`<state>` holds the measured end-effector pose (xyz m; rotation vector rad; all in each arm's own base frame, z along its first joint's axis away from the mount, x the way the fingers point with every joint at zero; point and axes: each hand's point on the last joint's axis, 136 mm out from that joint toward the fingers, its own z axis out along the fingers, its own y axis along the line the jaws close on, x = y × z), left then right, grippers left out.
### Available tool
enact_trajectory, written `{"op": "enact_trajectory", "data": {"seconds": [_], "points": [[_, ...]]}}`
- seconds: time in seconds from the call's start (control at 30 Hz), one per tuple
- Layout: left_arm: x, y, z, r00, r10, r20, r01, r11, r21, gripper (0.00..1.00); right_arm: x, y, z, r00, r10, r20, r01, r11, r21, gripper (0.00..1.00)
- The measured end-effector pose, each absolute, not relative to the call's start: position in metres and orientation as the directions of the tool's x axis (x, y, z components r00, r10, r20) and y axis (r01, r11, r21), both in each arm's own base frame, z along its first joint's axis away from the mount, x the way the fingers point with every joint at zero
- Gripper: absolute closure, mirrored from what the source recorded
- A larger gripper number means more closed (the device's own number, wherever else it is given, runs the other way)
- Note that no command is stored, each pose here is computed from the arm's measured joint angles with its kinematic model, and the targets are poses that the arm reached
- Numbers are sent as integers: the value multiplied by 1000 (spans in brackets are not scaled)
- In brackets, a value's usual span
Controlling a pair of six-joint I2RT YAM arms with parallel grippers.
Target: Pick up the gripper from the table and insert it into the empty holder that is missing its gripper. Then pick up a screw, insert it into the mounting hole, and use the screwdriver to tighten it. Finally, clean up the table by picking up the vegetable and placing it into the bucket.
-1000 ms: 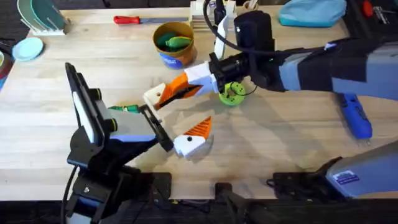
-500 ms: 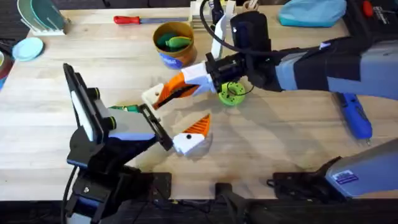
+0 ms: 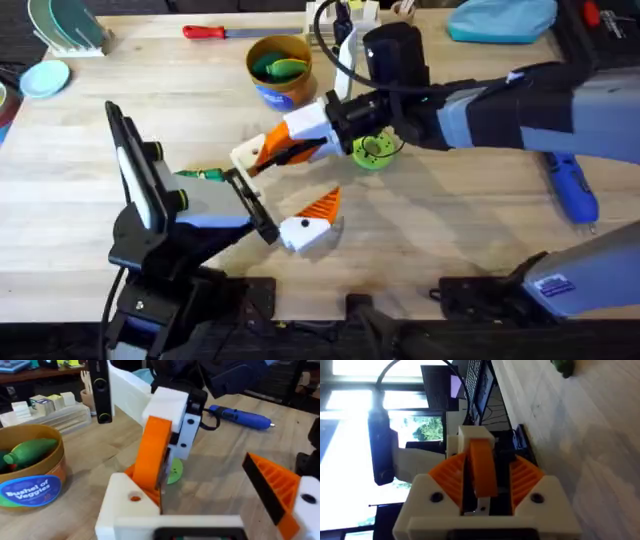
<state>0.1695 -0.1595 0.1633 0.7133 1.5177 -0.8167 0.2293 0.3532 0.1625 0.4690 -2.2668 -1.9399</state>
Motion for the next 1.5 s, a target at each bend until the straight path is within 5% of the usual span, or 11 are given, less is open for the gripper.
{"op": "enact_trajectory", "data": {"seconds": [0.53,0.73,0.9,1.27,1.5], "points": [[156,-169,163,-91,-2,-996,868,490,-81,8,215,353,166,-923,-375,-88,-133,96,986,447],[155,-169,163,-92,-2,-996,873,481,-82,8,221,351,169,-926,-361,-108,-148,86,985,225],[155,-170,163,-92,-2,-996,873,480,-82,8,250,335,172,-949,-281,-145,-175,84,981,69],[154,-170,163,-92,-2,-996,874,479,-82,8,349,258,168,-960,76,-271,-249,217,944,55],[154,-170,163,-92,-2,-996,874,479,-82,8,367,213,183,-917,195,-347,-232,447,864,52]]}}
